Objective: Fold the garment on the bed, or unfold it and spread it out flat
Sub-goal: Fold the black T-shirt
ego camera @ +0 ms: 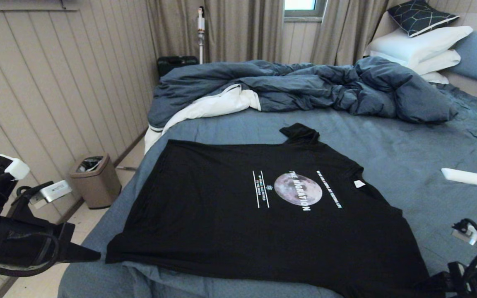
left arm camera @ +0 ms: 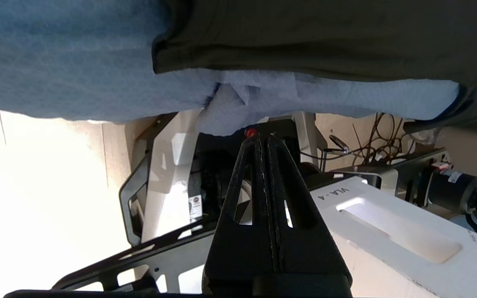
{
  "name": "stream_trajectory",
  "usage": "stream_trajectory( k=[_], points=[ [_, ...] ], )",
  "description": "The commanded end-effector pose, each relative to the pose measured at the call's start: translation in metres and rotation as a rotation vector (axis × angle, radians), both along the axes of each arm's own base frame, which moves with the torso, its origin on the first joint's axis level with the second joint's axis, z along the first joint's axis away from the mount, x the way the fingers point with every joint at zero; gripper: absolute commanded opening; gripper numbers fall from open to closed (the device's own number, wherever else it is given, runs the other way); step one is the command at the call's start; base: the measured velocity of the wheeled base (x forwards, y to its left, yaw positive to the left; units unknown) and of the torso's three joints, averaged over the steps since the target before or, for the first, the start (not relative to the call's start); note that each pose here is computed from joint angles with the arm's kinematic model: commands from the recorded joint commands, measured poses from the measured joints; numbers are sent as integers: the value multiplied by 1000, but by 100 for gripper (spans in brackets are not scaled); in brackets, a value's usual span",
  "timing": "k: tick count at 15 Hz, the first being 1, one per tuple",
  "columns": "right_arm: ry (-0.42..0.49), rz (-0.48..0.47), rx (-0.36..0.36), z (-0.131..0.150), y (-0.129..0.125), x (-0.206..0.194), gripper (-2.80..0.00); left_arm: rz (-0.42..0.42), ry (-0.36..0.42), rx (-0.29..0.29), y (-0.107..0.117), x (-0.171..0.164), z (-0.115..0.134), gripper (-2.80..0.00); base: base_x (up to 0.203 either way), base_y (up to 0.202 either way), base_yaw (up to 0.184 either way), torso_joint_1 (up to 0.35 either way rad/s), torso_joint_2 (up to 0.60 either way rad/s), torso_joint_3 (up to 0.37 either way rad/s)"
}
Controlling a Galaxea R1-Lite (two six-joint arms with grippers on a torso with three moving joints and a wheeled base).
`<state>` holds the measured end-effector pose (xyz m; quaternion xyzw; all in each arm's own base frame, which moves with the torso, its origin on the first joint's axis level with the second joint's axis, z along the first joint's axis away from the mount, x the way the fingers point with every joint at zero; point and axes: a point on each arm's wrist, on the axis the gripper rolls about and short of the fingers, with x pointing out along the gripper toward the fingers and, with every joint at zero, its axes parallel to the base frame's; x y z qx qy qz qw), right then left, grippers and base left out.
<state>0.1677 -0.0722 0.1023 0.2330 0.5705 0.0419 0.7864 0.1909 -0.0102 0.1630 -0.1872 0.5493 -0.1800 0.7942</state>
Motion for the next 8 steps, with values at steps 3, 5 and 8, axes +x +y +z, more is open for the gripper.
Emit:
stream_trajectory(
  k=[3, 5, 8],
  points=[
    [26, 40, 23, -6, 6, 5, -280, -1, 10, -4, 0, 2, -2, -280, 0, 0, 0, 0, 0, 0],
    [10, 47, 25, -4, 8, 6, -280, -1, 12, -4, 0, 2, -2, -280, 0, 0, 0, 0, 0, 0],
    [-22, 34, 10, 3, 5, 5, -280, 1, 4, -6, 0, 3, -2, -280, 0, 0, 0, 0, 0, 0]
  ],
)
